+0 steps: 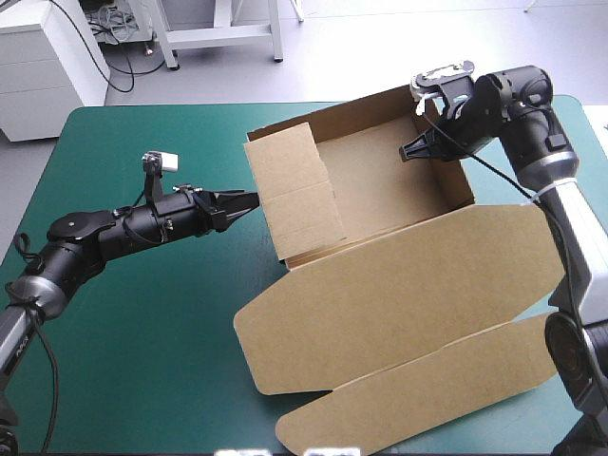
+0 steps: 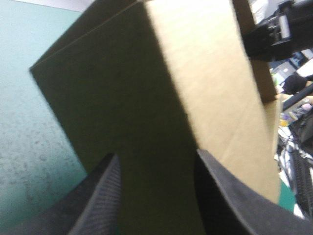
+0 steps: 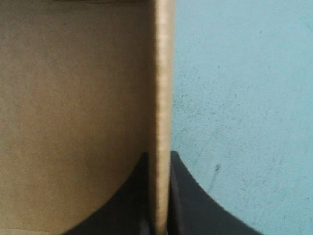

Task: Fold the box

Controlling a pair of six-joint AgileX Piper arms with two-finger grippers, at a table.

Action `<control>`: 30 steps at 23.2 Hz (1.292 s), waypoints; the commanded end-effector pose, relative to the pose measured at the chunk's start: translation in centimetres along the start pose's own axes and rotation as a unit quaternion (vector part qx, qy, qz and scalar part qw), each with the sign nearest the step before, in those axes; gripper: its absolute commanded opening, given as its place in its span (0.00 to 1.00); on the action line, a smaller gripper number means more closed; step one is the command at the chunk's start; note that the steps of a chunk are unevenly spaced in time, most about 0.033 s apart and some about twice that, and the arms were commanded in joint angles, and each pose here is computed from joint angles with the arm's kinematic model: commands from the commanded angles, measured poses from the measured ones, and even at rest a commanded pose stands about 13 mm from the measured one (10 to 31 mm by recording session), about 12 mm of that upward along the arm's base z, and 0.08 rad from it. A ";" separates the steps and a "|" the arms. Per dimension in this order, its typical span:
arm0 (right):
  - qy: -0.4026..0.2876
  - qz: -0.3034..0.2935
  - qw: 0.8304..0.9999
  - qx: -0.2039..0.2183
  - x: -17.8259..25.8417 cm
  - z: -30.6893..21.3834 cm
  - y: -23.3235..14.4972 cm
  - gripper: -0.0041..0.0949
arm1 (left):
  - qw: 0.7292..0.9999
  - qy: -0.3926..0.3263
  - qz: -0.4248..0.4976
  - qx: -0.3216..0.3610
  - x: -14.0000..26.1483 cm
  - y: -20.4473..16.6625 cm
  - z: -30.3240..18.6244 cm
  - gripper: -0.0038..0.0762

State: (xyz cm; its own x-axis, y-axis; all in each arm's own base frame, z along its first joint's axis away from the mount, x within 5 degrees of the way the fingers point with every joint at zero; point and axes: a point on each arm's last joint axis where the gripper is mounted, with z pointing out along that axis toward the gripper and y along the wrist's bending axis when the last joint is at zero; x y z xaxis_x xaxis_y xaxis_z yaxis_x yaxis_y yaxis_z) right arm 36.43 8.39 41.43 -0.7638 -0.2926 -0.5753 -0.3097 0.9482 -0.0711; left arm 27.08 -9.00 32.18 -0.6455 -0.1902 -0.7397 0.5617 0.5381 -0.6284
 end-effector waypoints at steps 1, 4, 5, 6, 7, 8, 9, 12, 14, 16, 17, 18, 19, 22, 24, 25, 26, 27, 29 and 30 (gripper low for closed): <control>-0.033 0.000 0.999 -0.008 -0.3 -2.3 0.1 0.02 | 0.996 -0.045 -0.008 0.070 -1.6 -2.4 -0.7 0.47; -0.038 0.001 0.999 -0.011 -0.4 -2.3 0.2 0.03 | 0.996 -0.049 -0.013 0.070 -1.6 -2.4 -0.7 0.47; -0.041 0.001 0.999 -0.011 -0.5 -2.3 0.1 0.03 | 0.996 -0.050 -0.018 0.066 -1.7 -2.3 -0.7 0.47; -0.041 0.002 0.999 -0.014 -0.5 -2.3 0.2 0.03 | 0.996 -0.050 -0.022 0.065 -1.7 -2.3 -0.7 0.47; -0.042 0.003 0.999 -0.018 -0.5 -2.3 0.3 0.03 | 0.996 -0.050 -0.030 0.061 -1.6 -2.3 -0.6 0.47; -0.043 0.005 0.999 -0.024 -0.5 -2.3 0.4 0.03 | 0.996 -0.051 -0.041 0.057 -1.7 -2.2 -0.6 0.47; -0.044 0.006 0.999 -0.031 -0.6 -2.3 0.6 0.03 | 0.996 -0.053 -0.044 0.051 -1.7 -2.1 -0.6 0.47; -0.071 -0.027 0.997 -0.031 -1.2 -2.4 2.9 0.03 | 0.998 -0.027 -0.060 0.005 -1.2 -1.3 -0.5 0.47; -0.087 -0.045 0.995 -0.030 -1.5 -2.6 4.6 0.03 | 0.998 -0.004 -0.062 -0.013 -1.0 -1.2 -0.5 0.47; -0.090 -0.055 0.994 -0.031 -1.6 -2.6 5.4 0.03 | 0.998 -0.005 -0.062 -0.015 -1.4 -1.4 -0.6 0.47; -0.091 -0.058 0.994 -0.034 -1.6 -2.7 5.9 0.03 | 0.998 -0.008 -0.060 -0.023 -1.7 -1.4 -0.6 0.47; -0.093 -0.065 0.993 -0.039 -1.6 -2.8 6.5 0.03 | 0.998 -0.006 -0.052 -0.047 -2.0 -1.2 -0.7 0.47; -0.096 -0.071 0.992 -0.041 -1.6 -2.8 7.0 0.03 | 0.996 0.001 -0.058 -0.072 -2.1 -0.9 -0.8 0.47; -0.115 -0.079 0.989 -0.049 -1.9 -3.1 8.0 0.03 | 0.991 0.027 -0.042 -0.123 -2.4 -0.6 -1.2 0.47; -0.117 -0.081 0.988 -0.054 -1.9 -3.1 8.3 0.03 | 0.989 0.031 -0.043 -0.136 -2.5 -0.4 -1.3 0.47; -0.118 -0.081 0.988 -0.056 -1.9 -3.2 8.4 0.03 | 0.989 0.038 -0.040 -0.139 -2.3 -0.3 -1.3 0.47; -0.119 -0.079 0.988 -0.059 -1.9 -3.3 8.4 0.03 | 0.988 0.049 -0.034 -0.140 -2.1 -0.3 -1.3 0.47; -0.120 -0.079 0.988 -0.059 -1.9 -3.4 8.4 0.03 | 0.988 0.056 -0.033 -0.137 -2.0 -0.4 -1.3 0.47; -0.121 -0.080 0.988 -0.059 -1.9 -3.5 8.4 0.03 | 0.989 0.047 -0.038 -0.134 -2.2 -0.4 -1.2 0.47; -0.121 -0.080 0.988 -0.059 -1.9 -3.5 8.4 0.03 | 0.989 0.037 -0.040 -0.136 -2.3 -0.4 -1.2 0.47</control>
State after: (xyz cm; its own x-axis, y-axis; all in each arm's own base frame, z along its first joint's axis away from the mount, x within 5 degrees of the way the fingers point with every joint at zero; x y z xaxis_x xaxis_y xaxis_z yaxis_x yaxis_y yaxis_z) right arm 35.41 15.91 41.18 -0.6367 -0.4412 -0.6324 -0.4465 0.8796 -0.1642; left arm 27.70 -7.49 32.21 -0.7788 -0.1111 -0.6173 0.3410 0.7510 -0.5655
